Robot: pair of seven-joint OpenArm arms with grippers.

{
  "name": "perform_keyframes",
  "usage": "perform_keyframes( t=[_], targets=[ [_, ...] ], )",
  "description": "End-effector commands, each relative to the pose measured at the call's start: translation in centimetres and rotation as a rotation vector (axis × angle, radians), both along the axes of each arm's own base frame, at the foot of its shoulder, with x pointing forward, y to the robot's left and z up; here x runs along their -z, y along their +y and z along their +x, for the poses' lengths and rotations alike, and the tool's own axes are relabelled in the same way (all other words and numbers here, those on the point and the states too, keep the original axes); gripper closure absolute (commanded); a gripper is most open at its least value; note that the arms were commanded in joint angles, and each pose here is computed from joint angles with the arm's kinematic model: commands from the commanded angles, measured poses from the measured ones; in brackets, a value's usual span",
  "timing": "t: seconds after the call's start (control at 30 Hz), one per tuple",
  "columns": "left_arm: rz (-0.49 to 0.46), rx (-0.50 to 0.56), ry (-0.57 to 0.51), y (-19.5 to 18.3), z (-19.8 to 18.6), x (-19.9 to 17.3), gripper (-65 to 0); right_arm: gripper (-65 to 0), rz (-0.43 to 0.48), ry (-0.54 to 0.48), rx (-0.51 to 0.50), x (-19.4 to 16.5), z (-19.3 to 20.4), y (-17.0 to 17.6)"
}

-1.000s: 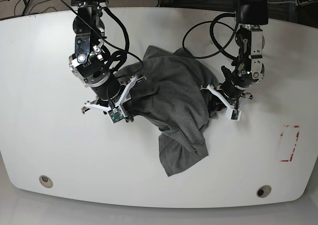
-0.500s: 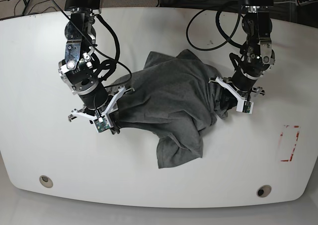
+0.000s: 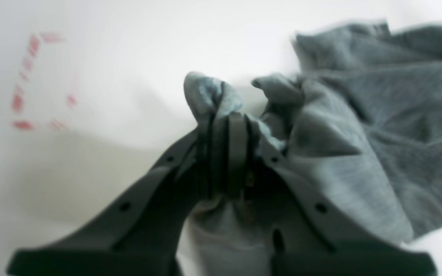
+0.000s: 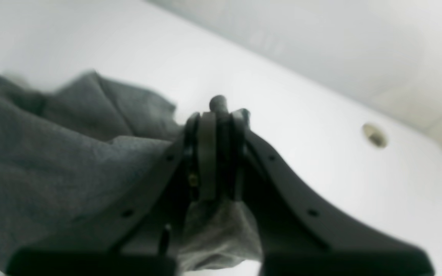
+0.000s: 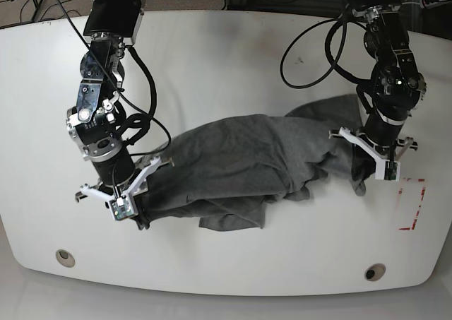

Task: Fold the T-shirt properly
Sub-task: 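Lift the T-shirt with both grippers and pull the grippers apart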

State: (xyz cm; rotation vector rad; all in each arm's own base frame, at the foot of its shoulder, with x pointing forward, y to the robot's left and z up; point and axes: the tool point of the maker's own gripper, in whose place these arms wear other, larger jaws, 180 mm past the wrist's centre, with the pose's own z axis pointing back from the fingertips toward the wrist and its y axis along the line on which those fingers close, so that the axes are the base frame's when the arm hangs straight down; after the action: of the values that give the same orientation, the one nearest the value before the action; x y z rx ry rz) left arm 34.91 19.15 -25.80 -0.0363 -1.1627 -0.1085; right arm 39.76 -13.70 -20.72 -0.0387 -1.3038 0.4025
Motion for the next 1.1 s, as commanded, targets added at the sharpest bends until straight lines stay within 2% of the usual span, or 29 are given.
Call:
perform_keyframes(
  t=[0.0,0.4,0.73,0.93,1.07],
  targets=[
    [0.008,-0.007,-0.099,0.4,1.4,-3.8,0.0,-0.6,-0.011,-0.115,-0.001,-4.0,1.2,-0.5],
    [0.006,-0.109,-0.253,3.8,5.5,-13.2,0.0,-0.6,-0.063,-0.226,0.034,-10.3,5.9,-3.5],
    [0.026,-0.164,-0.351,6.2,6.6,-20.3,0.0,-0.6,-0.093,-0.288,0.081,-15.1,8.6,-6.4],
    [0.046,-0.18,-0.425,7.1,6.7,-23.7,0.0,-0.6,-0.084,-0.312,0.099,-17.2,9.7,-7.2],
    [0.06,-0.188,-0.438,7.6,6.6,-24.5,0.0,-0.6,-0.083,-0.318,0.101,-17.6,9.8,-7.4]
  ],
)
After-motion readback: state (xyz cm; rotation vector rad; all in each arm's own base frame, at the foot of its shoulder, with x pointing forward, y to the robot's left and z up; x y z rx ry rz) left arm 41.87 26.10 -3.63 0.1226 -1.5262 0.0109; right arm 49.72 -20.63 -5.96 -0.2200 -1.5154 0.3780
